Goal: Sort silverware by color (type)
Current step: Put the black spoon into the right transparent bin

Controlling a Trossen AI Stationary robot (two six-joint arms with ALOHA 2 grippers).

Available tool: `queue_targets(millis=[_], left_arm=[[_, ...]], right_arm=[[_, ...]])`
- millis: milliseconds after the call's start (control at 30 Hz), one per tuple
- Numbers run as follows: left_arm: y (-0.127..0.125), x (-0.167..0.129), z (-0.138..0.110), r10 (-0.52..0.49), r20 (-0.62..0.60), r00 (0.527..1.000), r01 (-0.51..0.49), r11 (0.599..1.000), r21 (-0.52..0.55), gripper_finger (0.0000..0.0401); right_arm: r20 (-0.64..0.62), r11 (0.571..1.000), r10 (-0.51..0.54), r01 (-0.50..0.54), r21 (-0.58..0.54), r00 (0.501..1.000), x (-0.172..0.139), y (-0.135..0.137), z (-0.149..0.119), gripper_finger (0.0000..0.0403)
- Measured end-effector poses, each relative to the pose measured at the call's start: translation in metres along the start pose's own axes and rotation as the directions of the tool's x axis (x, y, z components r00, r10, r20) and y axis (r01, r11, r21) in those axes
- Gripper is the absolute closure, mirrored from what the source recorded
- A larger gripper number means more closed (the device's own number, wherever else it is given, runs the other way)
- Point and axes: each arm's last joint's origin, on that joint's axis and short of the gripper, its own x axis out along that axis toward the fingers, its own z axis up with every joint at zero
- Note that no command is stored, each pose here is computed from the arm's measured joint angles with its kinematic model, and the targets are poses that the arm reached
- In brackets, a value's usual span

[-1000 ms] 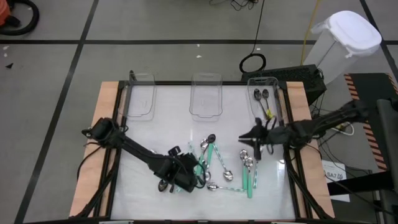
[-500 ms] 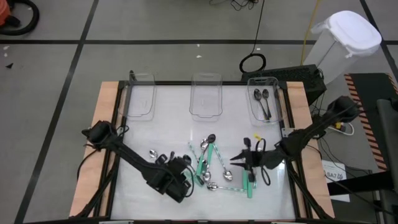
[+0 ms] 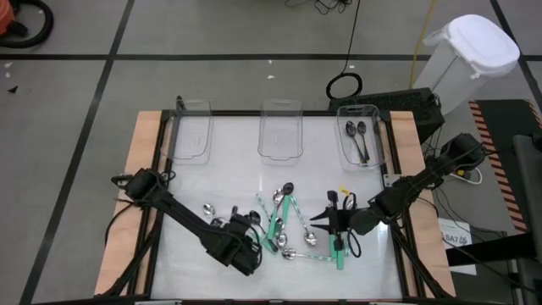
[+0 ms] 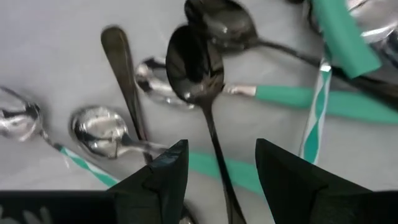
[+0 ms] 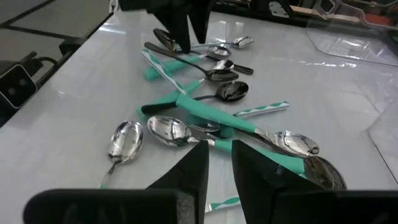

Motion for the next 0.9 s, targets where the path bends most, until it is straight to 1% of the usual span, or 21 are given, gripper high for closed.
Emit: queue_targets(millis=[133,333,433,567,667,900], left_arm=[[0.000,0.003,-0.001,0.017,-0.037,0.999,-0.017,1.000,-0.003,0.0215],[-0.001,0.003,0.002,0.009,-0.022,1.000,-0.009,1.000,-0.008,0.0215],[-0.004,0.009,0.002,0.009,-0.020,1.000,-0.009,1.000,-0.010,0.0215],[-0.009,0.021,0.002,0.008,-0.035,0.999,-0.007,1.000,0.027,0.0215],[-0.009,0.029,0.001,0.040,-0.080,0.996,-0.038,0.999,0.028,0.0215],[-0.009,0.030,0.001,0.043,-0.086,0.995,-0.040,0.998,0.040,0.0215]], right_arm=[[0.007,1.000,0.001,-0.001,0.010,1.000,0.000,0.000,0.001,0.0335],[0.007,0.999,0.004,-0.004,0.049,1.000,0.000,0.001,0.001,0.0335],[0.008,0.998,0.006,-0.006,0.061,1.000,-0.001,0.001,0.001,0.0335],[0.012,0.998,-0.018,0.017,0.063,1.000,-0.001,0.001,0.001,0.0335],[0.012,0.998,-0.018,0.017,0.063,1.000,-0.001,0.001,0.001,0.0335],[0.012,0.999,-0.018,0.018,0.050,1.000,-0.001,0.001,0.001,0.0335]])
